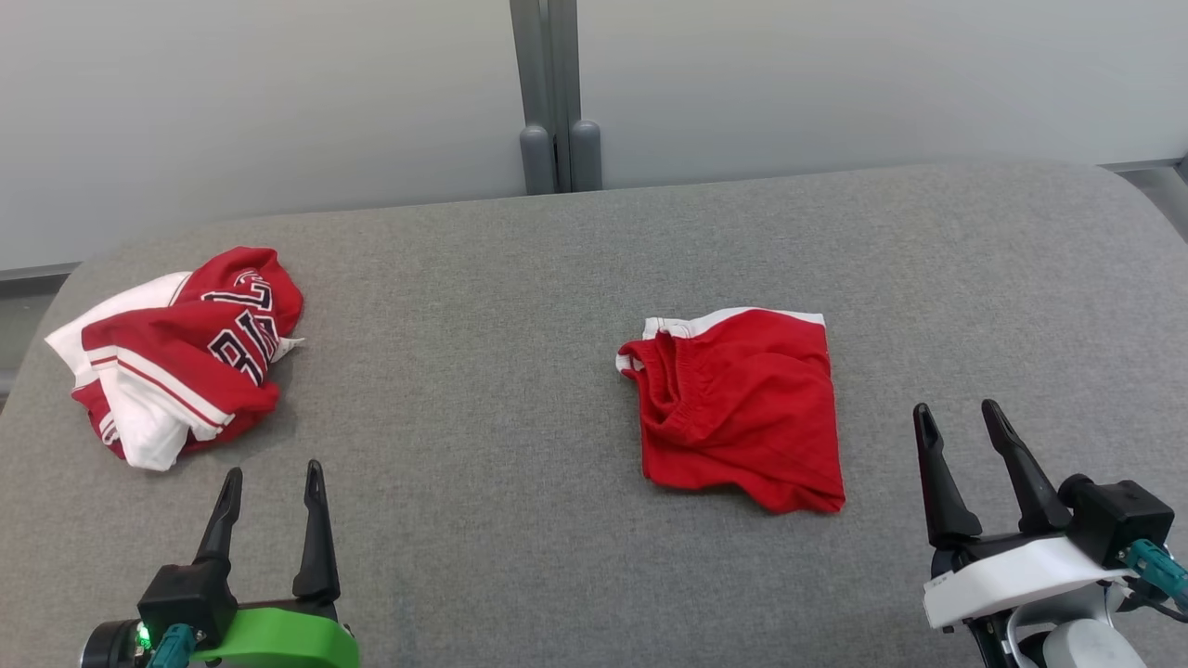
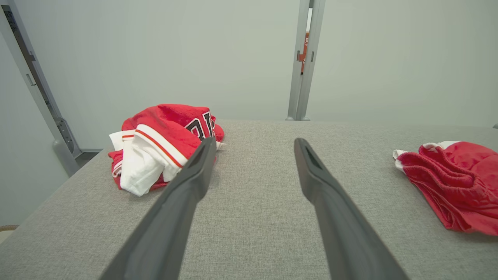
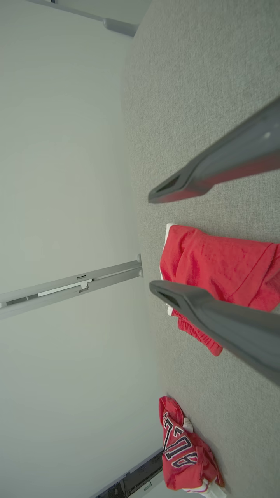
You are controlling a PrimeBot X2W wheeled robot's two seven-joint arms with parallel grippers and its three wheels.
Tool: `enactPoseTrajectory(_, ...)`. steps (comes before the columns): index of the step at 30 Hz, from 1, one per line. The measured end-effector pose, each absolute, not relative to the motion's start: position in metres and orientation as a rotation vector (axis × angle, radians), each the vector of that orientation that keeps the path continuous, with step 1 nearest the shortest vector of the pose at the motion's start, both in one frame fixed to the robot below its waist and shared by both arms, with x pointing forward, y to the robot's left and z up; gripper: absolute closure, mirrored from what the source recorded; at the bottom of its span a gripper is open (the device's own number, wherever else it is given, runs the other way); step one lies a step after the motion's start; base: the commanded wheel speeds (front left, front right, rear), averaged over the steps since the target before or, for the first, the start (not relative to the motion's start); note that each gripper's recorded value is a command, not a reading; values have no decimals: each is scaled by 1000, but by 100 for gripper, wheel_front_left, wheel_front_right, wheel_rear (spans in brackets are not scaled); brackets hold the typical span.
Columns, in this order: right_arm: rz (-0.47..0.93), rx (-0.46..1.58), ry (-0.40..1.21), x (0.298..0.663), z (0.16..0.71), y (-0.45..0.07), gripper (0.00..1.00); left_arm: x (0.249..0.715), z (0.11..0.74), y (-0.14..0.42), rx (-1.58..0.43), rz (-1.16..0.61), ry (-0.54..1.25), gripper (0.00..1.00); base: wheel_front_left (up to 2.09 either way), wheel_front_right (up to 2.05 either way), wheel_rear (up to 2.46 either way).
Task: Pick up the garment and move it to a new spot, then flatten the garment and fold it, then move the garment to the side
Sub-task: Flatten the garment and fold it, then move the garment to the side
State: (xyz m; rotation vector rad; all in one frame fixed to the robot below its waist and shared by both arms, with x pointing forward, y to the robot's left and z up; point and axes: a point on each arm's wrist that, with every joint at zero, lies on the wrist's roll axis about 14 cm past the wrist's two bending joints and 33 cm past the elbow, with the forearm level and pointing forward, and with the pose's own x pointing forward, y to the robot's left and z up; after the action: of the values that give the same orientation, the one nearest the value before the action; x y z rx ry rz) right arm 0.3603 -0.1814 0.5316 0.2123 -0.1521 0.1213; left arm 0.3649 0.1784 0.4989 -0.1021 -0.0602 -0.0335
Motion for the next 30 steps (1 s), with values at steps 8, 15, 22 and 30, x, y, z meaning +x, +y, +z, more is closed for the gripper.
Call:
enactPoseTrajectory(8, 129, 208, -144, 360, 529, -179, 0, 364, 501, 179, -103, -35, -66, 0, 0, 0, 0)
enactPoseTrajectory(15, 129, 203, -134, 360, 526, -179, 0, 364, 500, 180, -104, -36, -64, 0, 0, 0, 0)
enactPoseTrajectory(22, 138, 192, -120, 360, 522, -176, 0, 364, 499, 182, -104, -31, -61, 0, 0, 0, 0)
enactPoseTrajectory(30, 208, 127, -142, 383, 534, -163, 0, 365, 494, 180, -104, -33, -45, 0, 0, 0, 0)
